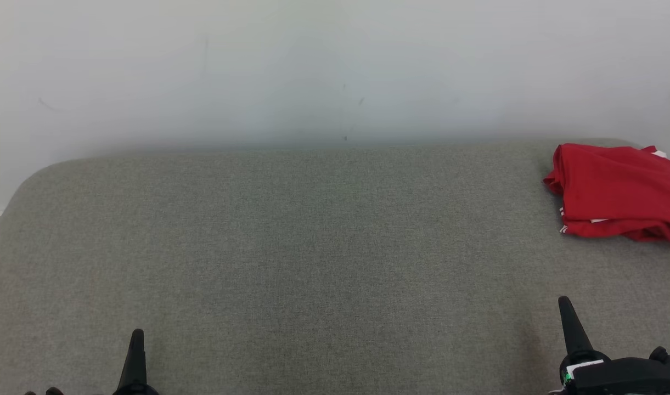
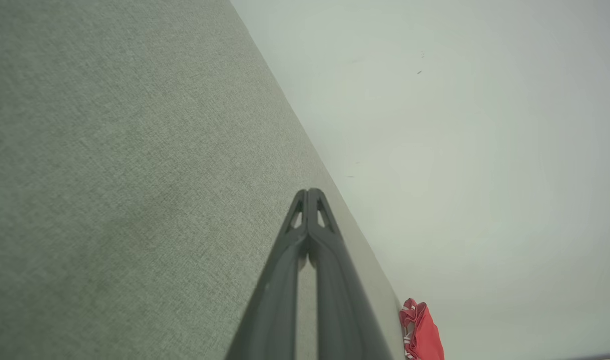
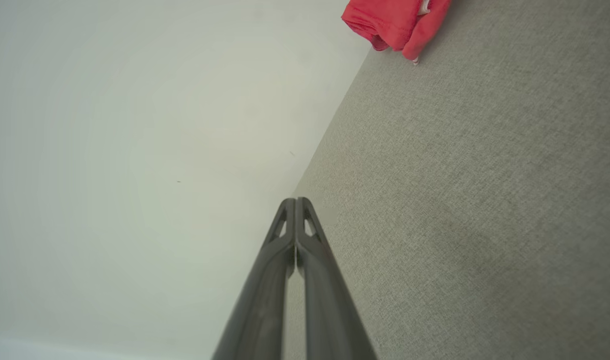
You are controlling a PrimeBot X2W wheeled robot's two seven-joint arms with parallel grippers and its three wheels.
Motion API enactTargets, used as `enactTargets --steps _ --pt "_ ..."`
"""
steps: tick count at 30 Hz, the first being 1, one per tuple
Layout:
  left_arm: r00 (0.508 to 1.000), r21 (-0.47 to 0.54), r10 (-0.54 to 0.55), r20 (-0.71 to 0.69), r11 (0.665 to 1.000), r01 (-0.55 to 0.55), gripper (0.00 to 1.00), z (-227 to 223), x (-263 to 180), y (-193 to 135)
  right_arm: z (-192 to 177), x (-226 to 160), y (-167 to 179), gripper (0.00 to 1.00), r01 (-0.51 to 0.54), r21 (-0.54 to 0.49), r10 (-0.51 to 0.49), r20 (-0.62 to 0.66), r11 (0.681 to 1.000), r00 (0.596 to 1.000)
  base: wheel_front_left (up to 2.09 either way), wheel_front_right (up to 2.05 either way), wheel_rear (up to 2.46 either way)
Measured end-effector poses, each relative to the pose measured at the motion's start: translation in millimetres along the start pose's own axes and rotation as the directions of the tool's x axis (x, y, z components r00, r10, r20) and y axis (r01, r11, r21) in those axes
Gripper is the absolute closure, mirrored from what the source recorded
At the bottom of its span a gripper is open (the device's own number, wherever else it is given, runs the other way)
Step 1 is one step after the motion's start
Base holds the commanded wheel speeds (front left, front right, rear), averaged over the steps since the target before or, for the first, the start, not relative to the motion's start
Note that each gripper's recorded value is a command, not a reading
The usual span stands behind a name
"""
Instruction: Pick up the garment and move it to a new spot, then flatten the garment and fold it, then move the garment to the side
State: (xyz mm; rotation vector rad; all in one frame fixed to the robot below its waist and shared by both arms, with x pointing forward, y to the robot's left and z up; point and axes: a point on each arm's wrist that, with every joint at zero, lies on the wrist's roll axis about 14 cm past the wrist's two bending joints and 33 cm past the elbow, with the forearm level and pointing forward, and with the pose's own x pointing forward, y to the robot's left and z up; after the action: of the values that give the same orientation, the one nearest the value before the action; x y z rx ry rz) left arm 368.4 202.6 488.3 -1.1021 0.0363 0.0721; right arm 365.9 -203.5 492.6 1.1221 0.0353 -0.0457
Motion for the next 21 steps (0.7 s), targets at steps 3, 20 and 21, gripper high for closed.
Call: enactTargets --steps 3,20,21 --pt "1.0 -0.033 -0.002 -0.003 0.999 0.002 1.0 -0.1 0.9 -0.5 0.4 1.6 1.1 1.0 -0.003 0.026 0.003 0.001 1.0 1.0 0.0 0.0 0.0" --pt "1.0 -0.177 -0.017 -0.011 0.984 0.015 1.0 0.9 6.8 -5.1 1.6 8.3 5.1 1.0 -0.014 0.167 0.014 0.001 0.986 1.0 0.0 0.0 0.0" --pt "1.0 -0.186 -0.017 -0.012 0.983 0.015 1.0 0.8 7.0 -5.2 1.8 8.6 5.2 1.0 -0.015 0.177 0.015 0.002 0.984 1.0 0.0 0.0 0.0"
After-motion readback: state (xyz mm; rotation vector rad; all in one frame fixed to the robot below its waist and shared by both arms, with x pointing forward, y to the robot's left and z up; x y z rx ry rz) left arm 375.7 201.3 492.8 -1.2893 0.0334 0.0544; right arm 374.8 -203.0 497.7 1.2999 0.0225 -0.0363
